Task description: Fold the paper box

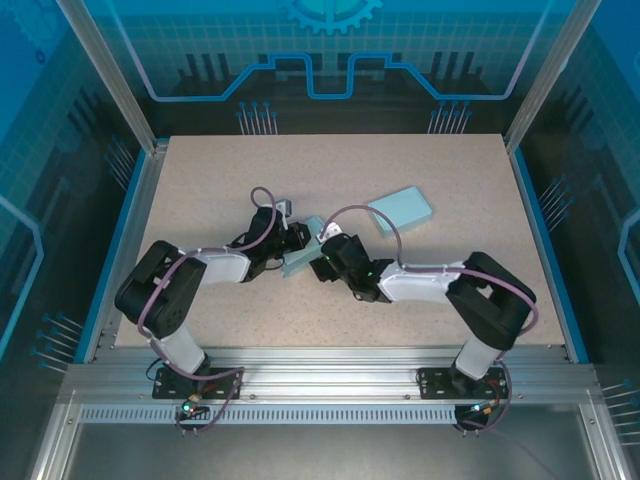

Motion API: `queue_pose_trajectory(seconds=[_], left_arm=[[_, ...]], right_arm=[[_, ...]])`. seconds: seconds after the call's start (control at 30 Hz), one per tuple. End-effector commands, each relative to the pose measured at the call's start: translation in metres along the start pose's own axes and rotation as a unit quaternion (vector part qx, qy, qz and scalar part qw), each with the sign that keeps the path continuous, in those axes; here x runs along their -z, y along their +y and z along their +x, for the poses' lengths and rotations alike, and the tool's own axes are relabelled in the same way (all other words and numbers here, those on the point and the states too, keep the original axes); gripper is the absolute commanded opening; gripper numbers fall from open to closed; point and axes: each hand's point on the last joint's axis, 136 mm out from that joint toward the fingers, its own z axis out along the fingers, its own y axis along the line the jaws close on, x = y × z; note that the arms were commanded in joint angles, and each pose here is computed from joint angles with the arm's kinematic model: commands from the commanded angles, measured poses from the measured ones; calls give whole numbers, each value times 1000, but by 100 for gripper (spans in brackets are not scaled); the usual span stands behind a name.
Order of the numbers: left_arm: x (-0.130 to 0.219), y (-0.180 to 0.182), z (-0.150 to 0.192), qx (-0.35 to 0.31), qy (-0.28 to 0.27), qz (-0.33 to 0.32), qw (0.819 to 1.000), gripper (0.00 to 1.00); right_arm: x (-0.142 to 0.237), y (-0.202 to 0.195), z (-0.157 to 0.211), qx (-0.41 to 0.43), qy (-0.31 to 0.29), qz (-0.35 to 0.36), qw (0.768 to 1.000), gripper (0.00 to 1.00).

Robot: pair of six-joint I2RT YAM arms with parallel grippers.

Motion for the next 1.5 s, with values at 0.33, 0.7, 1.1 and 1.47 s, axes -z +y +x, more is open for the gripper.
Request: queue_pose_trajectory(seconds=[0.33, 0.7, 1.1, 1.47], left_arm=[[-4, 10, 25, -4, 22, 23, 999, 17], [35, -39, -36, -55, -41, 34, 997, 35], [76, 43, -24, -105, 3, -205, 973, 45], [54, 90, 2, -76, 74, -253, 962, 32]], right_arm=[[59, -27, -56, -88, -8, -54, 995, 100], [-12, -41, -44, -159, 112, -91, 977, 91], [-54, -40, -5, -192, 197, -132, 952, 88], [-55, -33, -4, -255, 196, -197, 926, 88]])
